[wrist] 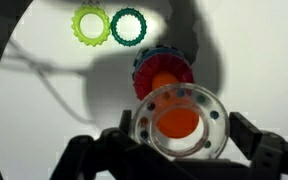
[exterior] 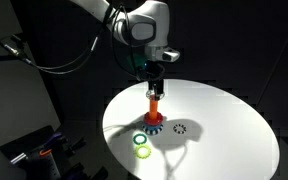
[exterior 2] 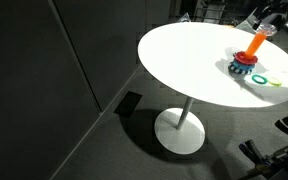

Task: Pick up the clear ring and put it on the ring holder

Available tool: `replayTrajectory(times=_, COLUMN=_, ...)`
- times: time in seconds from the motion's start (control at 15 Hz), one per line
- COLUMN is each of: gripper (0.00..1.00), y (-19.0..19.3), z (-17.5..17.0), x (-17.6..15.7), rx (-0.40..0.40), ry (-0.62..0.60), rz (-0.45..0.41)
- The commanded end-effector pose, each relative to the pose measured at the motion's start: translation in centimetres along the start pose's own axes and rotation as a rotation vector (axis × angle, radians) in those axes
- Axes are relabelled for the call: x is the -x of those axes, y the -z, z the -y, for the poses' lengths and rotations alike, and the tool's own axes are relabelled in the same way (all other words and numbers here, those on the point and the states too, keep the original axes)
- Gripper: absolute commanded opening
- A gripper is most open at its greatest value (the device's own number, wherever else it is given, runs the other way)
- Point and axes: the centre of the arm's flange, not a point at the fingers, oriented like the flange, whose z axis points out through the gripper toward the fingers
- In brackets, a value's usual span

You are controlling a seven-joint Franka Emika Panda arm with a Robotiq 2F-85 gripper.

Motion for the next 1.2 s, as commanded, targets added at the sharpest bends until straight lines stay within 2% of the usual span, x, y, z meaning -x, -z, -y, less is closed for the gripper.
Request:
replayTrajectory(times=0.0, gripper=0.70, y=-0.2, z=0.4, x=-1.1, rx=-0.004, ry=-0.013, rz=0.021)
replayTrajectory(times=0.33, gripper=0.70, y=-1.2, z=0.6, x=-0.9, rx=-0.001, ry=-0.005, rz=0.055)
replayTrajectory(times=0.4, gripper=0.74, y=-1.3, z=0.6, x=-0.9, rx=-0.001, ry=-0.003, rz=0.062)
replayTrajectory(times=0.47, gripper=0.99, y=-1.4, z=0.6, x=-0.8, rx=-0.001, ry=-0.001, rz=0.072)
replayTrajectory(times=1.13, gripper=1.00, y=-0.8, z=1.4, x=2.0, rx=-0.004, ry=0.092, rz=0.161)
